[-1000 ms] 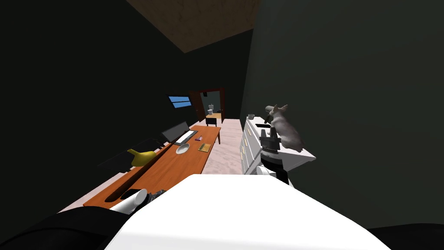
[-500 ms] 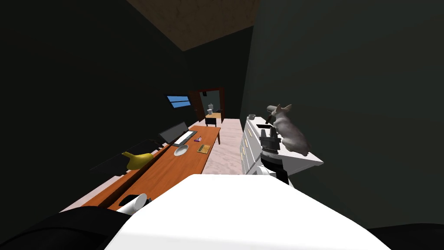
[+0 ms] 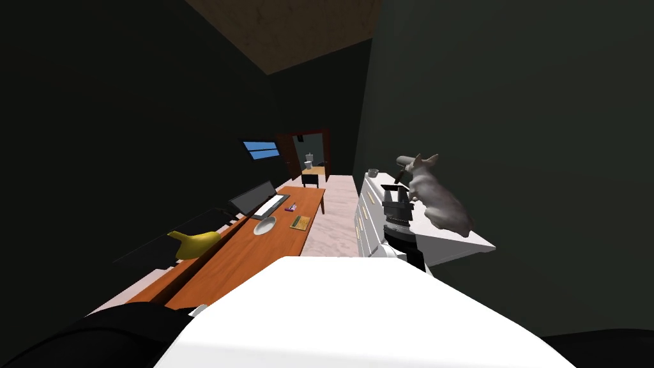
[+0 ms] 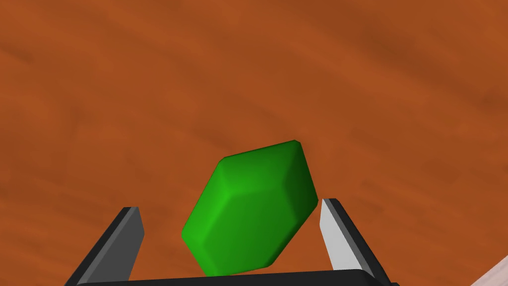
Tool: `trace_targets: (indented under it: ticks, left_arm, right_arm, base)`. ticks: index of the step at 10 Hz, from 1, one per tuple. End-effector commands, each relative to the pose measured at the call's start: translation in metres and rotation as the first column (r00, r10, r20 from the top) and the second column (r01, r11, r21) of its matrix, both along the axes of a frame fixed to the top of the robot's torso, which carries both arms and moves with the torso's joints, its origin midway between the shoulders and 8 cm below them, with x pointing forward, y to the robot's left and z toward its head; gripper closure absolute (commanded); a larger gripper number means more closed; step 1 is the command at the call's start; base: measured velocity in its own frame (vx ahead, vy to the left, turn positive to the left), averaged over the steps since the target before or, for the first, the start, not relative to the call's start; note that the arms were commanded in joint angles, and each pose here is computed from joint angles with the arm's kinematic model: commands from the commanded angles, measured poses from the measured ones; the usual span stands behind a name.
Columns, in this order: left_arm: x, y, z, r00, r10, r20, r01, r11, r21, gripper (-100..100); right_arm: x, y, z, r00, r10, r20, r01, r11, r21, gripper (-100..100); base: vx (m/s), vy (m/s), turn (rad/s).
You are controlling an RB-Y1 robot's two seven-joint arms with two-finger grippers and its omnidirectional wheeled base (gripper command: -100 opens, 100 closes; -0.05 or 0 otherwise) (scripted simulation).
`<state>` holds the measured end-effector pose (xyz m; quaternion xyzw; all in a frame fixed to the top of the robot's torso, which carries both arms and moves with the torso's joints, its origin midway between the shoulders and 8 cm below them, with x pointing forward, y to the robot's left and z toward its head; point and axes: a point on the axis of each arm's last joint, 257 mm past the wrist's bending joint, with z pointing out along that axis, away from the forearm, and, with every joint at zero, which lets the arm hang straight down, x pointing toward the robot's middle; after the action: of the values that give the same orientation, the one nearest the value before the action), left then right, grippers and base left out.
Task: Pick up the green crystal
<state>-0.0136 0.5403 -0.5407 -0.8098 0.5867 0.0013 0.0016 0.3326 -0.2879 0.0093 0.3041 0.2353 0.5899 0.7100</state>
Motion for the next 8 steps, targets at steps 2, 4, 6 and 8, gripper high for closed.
trace_targets:
  ticks: [2, 4, 6, 8]
  left_arm:
    - [-0.0204, -0.0113, -0.0053, 1.0, 0.008, 0.001, -0.008, 1.0, 0.001, -100]
    - [-0.0169, -0.0116, -0.0052, 1.0, 0.006, 0.001, -0.006, 1.0, 0.001, 100]
    - [-0.0166, -0.0114, -0.005, 1.0, 0.007, 0.002, -0.007, 1.0, 0.001, 100]
    - [-0.0163, -0.0113, -0.005, 1.0, 0.006, 0.002, -0.006, 1.0, 0.001, 100]
  right_arm:
    - [0.0, 0.0, 0.0, 1.0, 0.0, 0.0, 0.0, 1.0, 0.0, 0]
    - [0.0, 0.0, 0.0, 1.0, 0.0, 0.0, 0.0, 1.0, 0.0, 0]
    - [0.0, 0.0, 0.0, 1.0, 0.0, 0.0, 0.0, 1.0, 0.0, 0]
    - [0.0, 0.0, 0.0, 1.0, 0.0, 0.0, 0.0, 1.0, 0.0, 0]
  base:
    - [0.062, 0.044, -0.026]
    - [0.014, 0.01, 0.003]
    - [0.002, 0.001, -0.006]
    - [0.0, 0.0, 0.0]
